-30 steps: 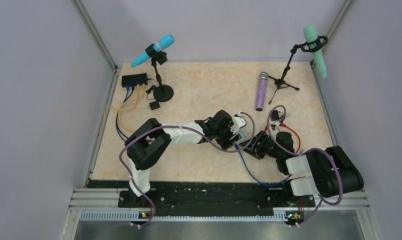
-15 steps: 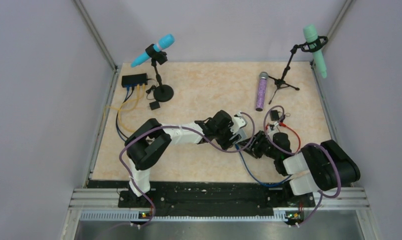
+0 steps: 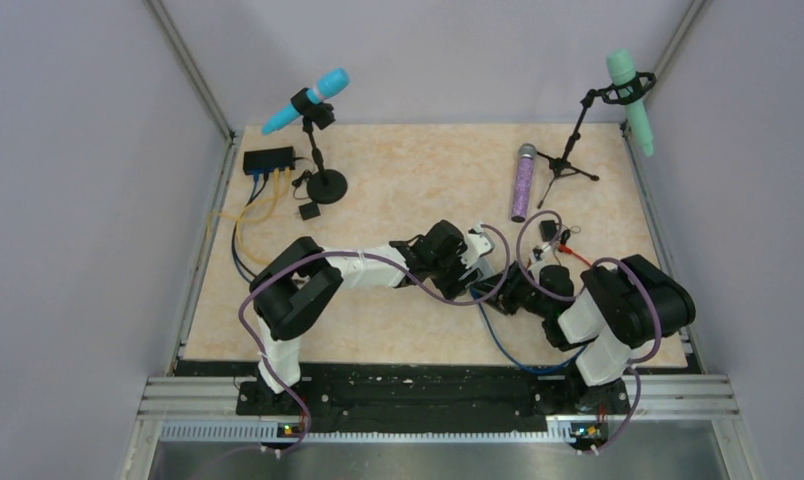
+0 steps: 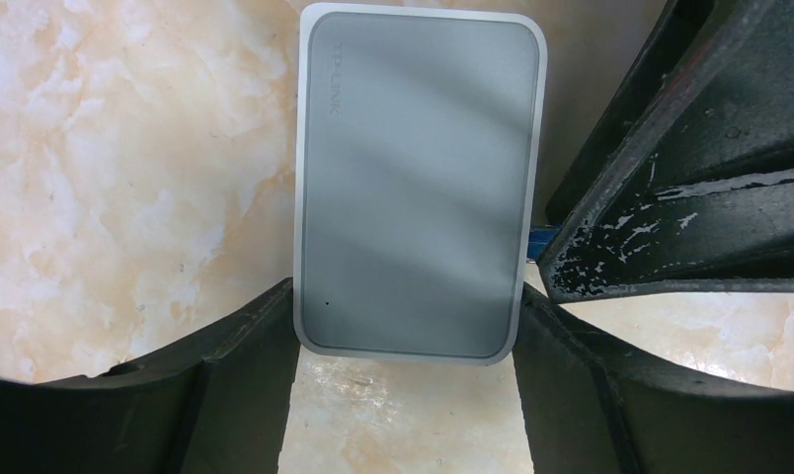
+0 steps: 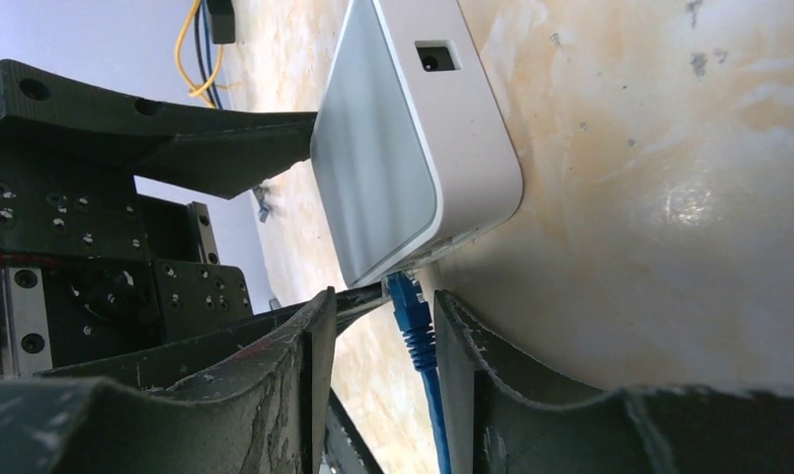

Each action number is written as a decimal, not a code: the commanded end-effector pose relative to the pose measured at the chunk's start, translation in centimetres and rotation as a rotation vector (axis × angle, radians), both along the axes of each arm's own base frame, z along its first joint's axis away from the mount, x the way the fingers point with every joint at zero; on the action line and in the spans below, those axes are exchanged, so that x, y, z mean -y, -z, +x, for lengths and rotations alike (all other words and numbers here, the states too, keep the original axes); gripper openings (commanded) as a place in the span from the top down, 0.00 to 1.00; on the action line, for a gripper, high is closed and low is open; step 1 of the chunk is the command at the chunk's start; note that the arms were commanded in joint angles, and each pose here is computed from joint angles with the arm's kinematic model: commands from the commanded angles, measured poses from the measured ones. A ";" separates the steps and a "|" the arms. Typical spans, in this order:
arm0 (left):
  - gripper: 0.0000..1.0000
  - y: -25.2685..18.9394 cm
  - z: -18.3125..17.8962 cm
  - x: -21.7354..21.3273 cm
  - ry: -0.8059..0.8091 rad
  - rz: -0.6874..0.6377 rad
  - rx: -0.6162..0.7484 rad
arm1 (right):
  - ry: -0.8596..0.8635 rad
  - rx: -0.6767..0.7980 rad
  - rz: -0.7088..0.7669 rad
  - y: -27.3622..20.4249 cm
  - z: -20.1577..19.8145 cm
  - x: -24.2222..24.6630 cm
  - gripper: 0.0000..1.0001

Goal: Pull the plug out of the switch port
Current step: Pull the connector from the switch port.

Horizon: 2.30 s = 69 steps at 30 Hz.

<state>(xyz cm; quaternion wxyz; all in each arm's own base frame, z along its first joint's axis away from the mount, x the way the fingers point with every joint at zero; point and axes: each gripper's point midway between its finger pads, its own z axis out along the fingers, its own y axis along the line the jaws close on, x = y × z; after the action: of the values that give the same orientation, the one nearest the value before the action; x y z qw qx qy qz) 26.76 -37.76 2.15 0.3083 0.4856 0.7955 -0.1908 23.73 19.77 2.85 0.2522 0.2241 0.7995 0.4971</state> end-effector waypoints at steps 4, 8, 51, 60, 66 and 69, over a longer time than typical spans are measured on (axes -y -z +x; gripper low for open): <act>0.48 4.0 -4.8 -2.2 0.040 0.106 -0.203 | 0.014 0.008 -0.022 0.5 0.3 0.0 0.63; 0.49 3.8 -4.8 -2.0 0.043 0.102 -0.201 | 0.018 0.010 -0.025 0.5 0.5 -0.1 0.71; 0.52 4.2 -5.1 -1.4 0.051 0.094 -0.273 | 0.013 0.070 0.019 -1.1 0.4 -0.6 0.75; 0.52 4.8 -5.1 -1.6 0.045 0.095 -0.290 | 0.006 0.090 0.034 -1.5 0.2 -0.6 0.81; 0.52 5.0 -5.1 -1.6 0.041 0.088 -0.297 | 0.000 0.103 0.048 -1.9 0.2 -0.8 0.69; 0.53 5.0 -5.0 -1.7 0.039 0.082 -0.297 | -0.001 0.108 0.049 -2.0 0.0 -0.8 0.71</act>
<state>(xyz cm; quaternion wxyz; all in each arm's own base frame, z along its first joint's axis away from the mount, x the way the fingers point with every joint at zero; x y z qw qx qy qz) 26.33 -38.39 2.42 0.2814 0.4830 0.7987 -0.2227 23.90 19.81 2.99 0.2672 0.2336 0.7888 0.5018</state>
